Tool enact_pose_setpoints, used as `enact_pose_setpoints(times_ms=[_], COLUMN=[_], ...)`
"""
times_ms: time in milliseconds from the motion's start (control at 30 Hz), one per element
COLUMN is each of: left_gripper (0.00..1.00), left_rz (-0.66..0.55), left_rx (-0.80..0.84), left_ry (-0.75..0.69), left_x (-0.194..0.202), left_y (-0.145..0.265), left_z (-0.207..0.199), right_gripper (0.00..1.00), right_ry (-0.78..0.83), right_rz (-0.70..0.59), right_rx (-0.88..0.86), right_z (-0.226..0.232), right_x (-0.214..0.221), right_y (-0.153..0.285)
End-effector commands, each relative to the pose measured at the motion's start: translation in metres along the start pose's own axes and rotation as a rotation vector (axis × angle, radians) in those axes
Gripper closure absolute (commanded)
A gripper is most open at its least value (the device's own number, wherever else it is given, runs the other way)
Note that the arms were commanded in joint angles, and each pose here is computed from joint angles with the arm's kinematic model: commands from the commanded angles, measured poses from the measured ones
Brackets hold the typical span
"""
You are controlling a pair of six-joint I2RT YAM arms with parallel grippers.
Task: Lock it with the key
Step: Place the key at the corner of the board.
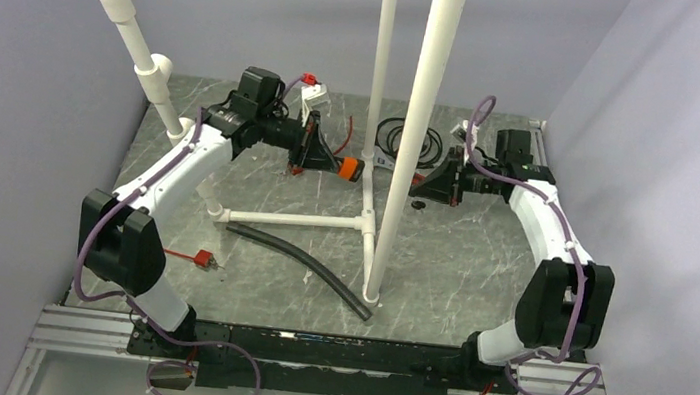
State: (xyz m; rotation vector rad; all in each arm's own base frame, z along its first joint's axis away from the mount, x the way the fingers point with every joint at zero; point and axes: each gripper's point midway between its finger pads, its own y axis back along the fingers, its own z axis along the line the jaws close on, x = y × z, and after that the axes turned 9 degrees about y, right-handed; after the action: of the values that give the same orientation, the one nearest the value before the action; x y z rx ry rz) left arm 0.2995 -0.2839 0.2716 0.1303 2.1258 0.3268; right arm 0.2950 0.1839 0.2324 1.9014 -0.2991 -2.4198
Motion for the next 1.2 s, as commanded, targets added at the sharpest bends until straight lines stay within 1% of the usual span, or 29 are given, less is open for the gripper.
enact_pose_setpoints(times_ms=[0,100,233,333,433,500,567,733,967,1000,1033,1100,1167], left_gripper=[1.00,1.00,1.00,1.00,1.00,1.00,1.00,1.00,1.00,1.00,1.00,1.00,1.00], left_rz=[-0.066,-0.060,-0.041,-0.031,-0.026,-0.028,-0.033,-0.023,-0.026,-0.025,-0.024,-0.021,-0.016], left_rx=[0.015,-0.012,-0.026,-0.036,-0.042,-0.036,-0.033,-0.037,-0.037,-0.037,-0.036,-0.036,-0.037], left_ry=[-0.051,-0.041,-0.037,-0.045,-0.048,-0.037,-0.023,-0.023,-0.013,-0.012,-0.012,-0.010,-0.006], left_x=[-0.023,-0.020,-0.014,-0.012,-0.010,-0.008,-0.007,-0.006,-0.002,-0.002,-0.002,-0.001,0.000], left_y=[0.009,0.009,0.009,0.011,0.011,0.009,0.007,0.006,0.005,0.004,0.004,0.004,0.004], left_z=[-0.013,-0.007,-0.006,-0.006,-0.005,-0.003,-0.001,0.000,0.001,0.002,0.002,0.002,0.002], right_gripper=[1.00,1.00,1.00,1.00,1.00,1.00,1.00,1.00,1.00,0.98,0.93,0.79,0.65], right_ry=[0.001,-0.050,-0.112,-0.111,-0.068,-0.066,-0.085,-0.080,-0.093,-0.095,-0.097,-0.110,-0.113], right_rz=[0.027,0.057,0.124,0.198,0.287,0.300,0.307,0.312,0.354,0.356,0.356,0.357,0.350], right_rx=[0.072,0.237,0.545,0.822,1.037,1.163,1.218,1.303,1.285,1.277,1.270,1.260,1.245], right_z=[-0.017,-0.064,-0.139,-0.191,-0.232,-0.259,-0.287,-0.329,-0.347,-0.348,-0.348,-0.349,-0.349], right_x=[0.013,0.027,0.037,0.044,0.048,0.049,0.056,0.056,0.090,0.094,0.097,0.103,0.099], right_y=[0.026,0.063,0.132,0.190,0.234,0.259,0.272,0.294,0.292,0.290,0.288,0.286,0.284])
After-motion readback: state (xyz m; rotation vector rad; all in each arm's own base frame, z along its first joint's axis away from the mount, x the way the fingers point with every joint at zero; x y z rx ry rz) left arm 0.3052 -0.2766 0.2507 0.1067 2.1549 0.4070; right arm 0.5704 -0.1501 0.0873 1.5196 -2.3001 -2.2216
